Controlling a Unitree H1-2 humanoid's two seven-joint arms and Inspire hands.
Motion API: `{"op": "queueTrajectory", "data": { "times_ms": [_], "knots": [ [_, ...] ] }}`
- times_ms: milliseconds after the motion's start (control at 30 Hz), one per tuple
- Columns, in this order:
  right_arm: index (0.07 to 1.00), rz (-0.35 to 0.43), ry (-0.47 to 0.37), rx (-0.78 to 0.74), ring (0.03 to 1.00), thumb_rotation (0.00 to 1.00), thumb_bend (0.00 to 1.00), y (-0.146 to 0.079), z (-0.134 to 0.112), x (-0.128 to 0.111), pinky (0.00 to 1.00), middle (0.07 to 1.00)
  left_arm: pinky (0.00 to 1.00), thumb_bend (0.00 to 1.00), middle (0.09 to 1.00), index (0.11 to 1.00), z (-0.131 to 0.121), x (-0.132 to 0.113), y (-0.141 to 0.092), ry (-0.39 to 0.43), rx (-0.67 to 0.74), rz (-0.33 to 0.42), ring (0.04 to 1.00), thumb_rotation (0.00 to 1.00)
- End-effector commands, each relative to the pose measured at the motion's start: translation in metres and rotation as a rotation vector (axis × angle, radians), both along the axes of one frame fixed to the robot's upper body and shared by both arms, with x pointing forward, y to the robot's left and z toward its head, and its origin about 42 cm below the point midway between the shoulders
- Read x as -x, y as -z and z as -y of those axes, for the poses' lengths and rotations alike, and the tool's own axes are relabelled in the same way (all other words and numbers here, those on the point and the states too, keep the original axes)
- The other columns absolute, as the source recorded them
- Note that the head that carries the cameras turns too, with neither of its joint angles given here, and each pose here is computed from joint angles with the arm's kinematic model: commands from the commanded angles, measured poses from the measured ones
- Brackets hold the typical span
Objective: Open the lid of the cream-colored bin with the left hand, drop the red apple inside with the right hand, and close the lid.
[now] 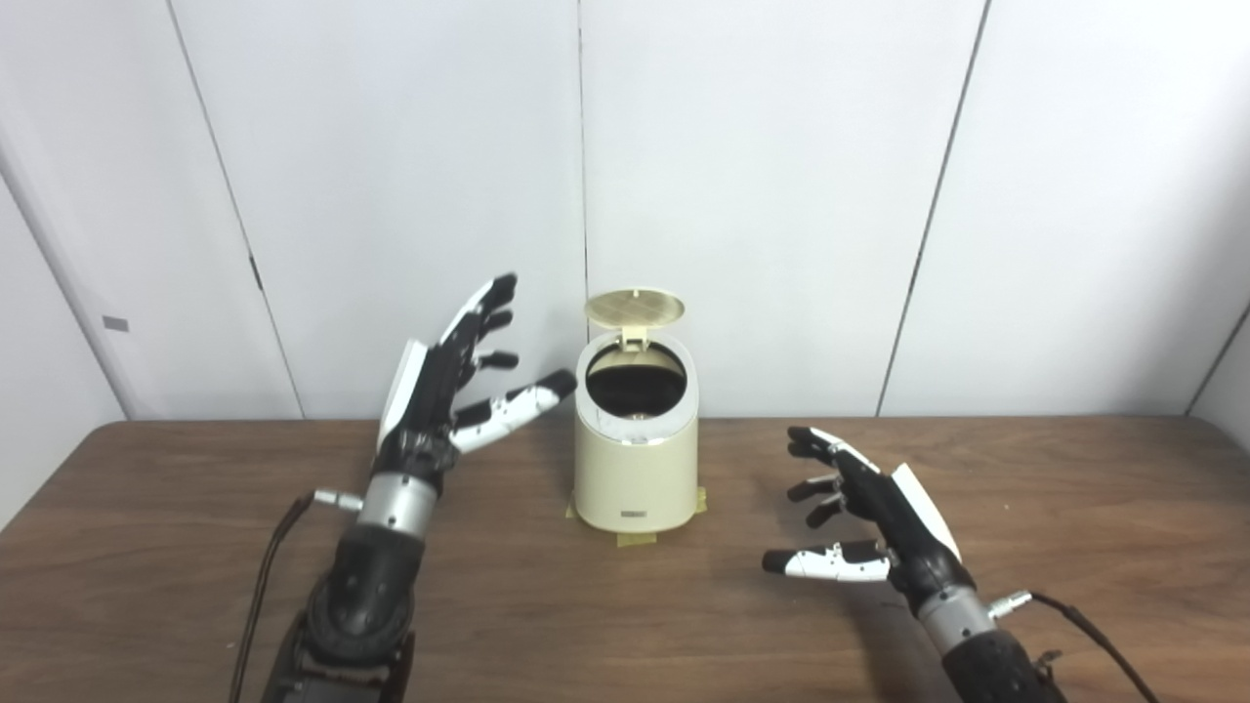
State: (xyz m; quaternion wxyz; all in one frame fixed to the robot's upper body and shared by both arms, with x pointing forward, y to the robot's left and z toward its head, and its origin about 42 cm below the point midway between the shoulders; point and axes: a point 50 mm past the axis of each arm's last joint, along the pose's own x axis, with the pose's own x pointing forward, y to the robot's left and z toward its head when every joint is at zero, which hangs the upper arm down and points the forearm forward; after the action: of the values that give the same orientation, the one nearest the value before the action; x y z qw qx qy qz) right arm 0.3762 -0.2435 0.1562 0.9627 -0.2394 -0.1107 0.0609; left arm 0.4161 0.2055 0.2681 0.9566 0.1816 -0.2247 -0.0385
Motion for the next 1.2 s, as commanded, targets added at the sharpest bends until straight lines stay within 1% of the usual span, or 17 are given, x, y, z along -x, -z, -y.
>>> {"op": "queueTrajectory", "data": {
  "times_ms": [0, 100, 200, 233, 333, 400, 500, 600, 767, 933, 1033, 1100, 1167],
  "knots": [
    [0.858, 0.091, -0.019, -0.008, 0.651, 0.23, 0.83, -0.024, -0.004, -0.009, 0.51, 0.841, 0.73, 0.91, 0.941, 0.958, 0.005, -0.013, -0.036, 0.01, -0.042, 0.089, 0.915, 0.45],
    [0.85, 0.097, -0.02, -0.007, 0.648, 0.23, 0.83, -0.023, -0.004, -0.01, 0.5, 0.831, 0.71, 0.92, 0.949, 0.954, 0.009, -0.022, -0.048, 0.017, -0.098, 0.112, 0.914, 0.46],
    [0.842, 0.099, -0.02, -0.008, 0.642, 0.24, 0.83, -0.023, -0.005, -0.009, 0.5, 0.82, 0.7, 0.94, 0.952, 0.928, 0.013, -0.031, -0.058, 0.023, -0.156, 0.129, 0.915, 0.46],
    [0.841, 0.102, -0.022, -0.009, 0.637, 0.24, 0.83, -0.023, -0.006, -0.009, 0.49, 0.817, 0.72, 0.96, 0.955, 0.926, 0.014, -0.034, -0.062, 0.025, -0.176, 0.129, 0.922, 0.48],
    [0.841, 0.109, -0.025, -0.002, 0.631, 0.24, 0.82, -0.024, -0.007, -0.01, 0.49, 0.812, 0.76, 0.97, 0.962, 0.917, 0.018, -0.041, -0.068, 0.031, -0.225, 0.133, 0.933, 0.48],
    [0.841, 0.113, -0.026, 0.005, 0.627, 0.26, 0.82, -0.023, -0.006, -0.01, 0.48, 0.81, 0.74, 0.96, 0.927, 0.86, 0.021, -0.046, -0.072, 0.043, -0.269, 0.137, 0.906, 0.46],
    [0.84, 0.11, -0.025, 0.006, 0.625, 0.26, 0.83, -0.023, -0.007, -0.009, 0.48, 0.808, 0.78, 0.94, 0.9, 0.824, 0.024, -0.055, -0.077, 0.069, -0.358, 0.142, 0.917, 0.45],
    [0.838, 0.109, -0.025, 0.002, 0.627, 0.27, 0.82, -0.024, -0.007, -0.009, 0.48, 0.809, 0.82, 0.94, 0.883, 0.821, 0.026, -0.062, -0.078, 0.073, -0.465, 0.145, 0.921, 0.45],
    [0.833, 0.107, -0.024, -0.011, 0.629, 0.27, 0.82, -0.025, -0.006, -0.008, 0.47, 0.81, 0.8, 0.96, 0.85, 0.802, 0.03, -0.069, -0.074, 0.082, -0.589, 0.16, 0.892, 0.46],
    [0.834, 0.115, -0.029, -0.011, 0.631, 0.28, 0.82, -0.026, -0.006, -0.007, 0.47, 0.817, 0.9, 0.97, 0.861, 0.808, 0.035, -0.069, -0.072, 0.078, -0.678, 0.153, 0.969, 0.47],
    [0.835, 0.116, -0.031, -0.02, 0.625, 0.28, 0.81, -0.026, -0.007, -0.007, 0.45, 0.816, 0.92, 0.97, 0.848, 0.807, 0.038, -0.069, -0.069, 0.071, -0.738, 0.175, 0.981, 0.48],
    [0.835, 0.116, -0.032, -0.022, 0.625, 0.28, 0.81, -0.025, -0.006, -0.007, 0.45, 0.816, 0.91, 0.98, 0.838, 0.803, 0.039, -0.068, -0.066, 0.068, -0.762, 0.183, 0.979, 0.48],
    [0.834, 0.115, -0.032, -0.022, 0.619, 0.27, 0.81, -0.025, -0.006, -0.007, 0.45, 0.814, 0.89, 1.0, 0.842, 0.81, 0.039, -0.067, -0.064, 0.068, -0.776, 0.18, 0.988, 0.51]
  ]
}}
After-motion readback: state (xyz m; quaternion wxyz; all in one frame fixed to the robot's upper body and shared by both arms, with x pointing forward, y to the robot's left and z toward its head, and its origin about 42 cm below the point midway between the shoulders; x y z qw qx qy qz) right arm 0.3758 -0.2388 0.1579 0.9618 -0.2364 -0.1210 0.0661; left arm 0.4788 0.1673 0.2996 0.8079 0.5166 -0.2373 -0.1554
